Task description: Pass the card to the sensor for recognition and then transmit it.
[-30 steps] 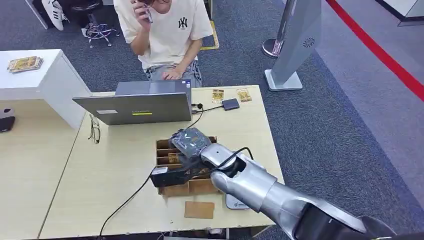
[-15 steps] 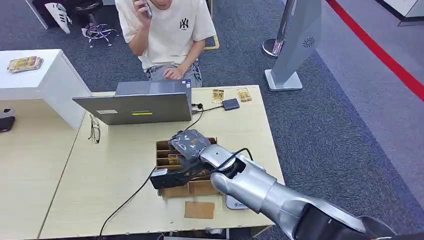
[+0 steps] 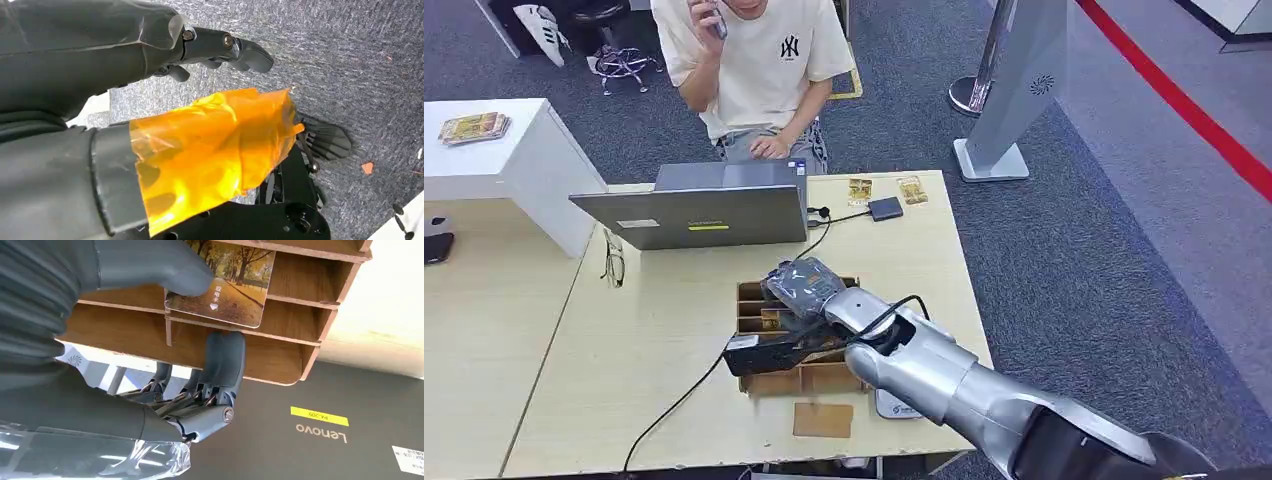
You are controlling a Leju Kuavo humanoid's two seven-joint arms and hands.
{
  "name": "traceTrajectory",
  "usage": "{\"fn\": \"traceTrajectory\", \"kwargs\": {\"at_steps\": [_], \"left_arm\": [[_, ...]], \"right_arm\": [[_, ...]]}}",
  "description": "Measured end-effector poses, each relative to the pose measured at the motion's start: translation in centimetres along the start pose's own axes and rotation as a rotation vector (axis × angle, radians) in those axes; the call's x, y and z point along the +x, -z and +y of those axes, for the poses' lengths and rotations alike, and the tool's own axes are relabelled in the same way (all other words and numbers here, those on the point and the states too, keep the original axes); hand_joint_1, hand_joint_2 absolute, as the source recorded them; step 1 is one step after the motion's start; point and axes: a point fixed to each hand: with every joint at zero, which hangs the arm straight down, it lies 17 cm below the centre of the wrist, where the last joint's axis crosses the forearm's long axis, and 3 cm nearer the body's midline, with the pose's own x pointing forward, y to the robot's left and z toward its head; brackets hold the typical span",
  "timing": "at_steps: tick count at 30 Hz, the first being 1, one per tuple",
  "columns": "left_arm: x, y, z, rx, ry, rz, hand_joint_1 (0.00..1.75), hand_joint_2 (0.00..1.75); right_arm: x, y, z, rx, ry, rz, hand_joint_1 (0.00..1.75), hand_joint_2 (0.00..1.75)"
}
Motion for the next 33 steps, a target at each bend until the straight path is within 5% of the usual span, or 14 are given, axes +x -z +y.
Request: {"fn": "traceTrajectory", "kwargs": {"at_steps": [17, 20, 21, 26, 33], "left_arm": [[-0.1, 0.0, -0.1, -0.002, -0.011, 0.002, 0.0, 0.0], [-0.2, 0.0, -0.1, -0.001, -0.017, 0.002, 0.0, 0.0], [-0.2, 0.0, -0.1, -0.001, -0.018, 0.003, 0.0, 0.0], [-0.3, 0.0, -0.2, -0.002, -0.026, 0.002, 0.0, 0.0], [-0.2, 0.0, -0.1, -0.001, -0.034, 0.0, 0.0, 0.0]], "right_arm": [[-0.8, 0.1, 0.5, 0.048, -0.081, -0.005, 0.8, 1.75], [-1.0, 0.1, 0.7, 0.056, -0.107, -0.01, 0.91, 1.75], [-1.1, 0.2, 0.7, 0.058, -0.114, -0.008, 1.33, 1.75], [-1.3, 0.2, 0.7, 0.067, -0.137, -0.012, 1.66, 1.75], [-1.7, 0.4, 0.7, 0.077, -0.167, -0.017, 1.68, 1.75]]}}
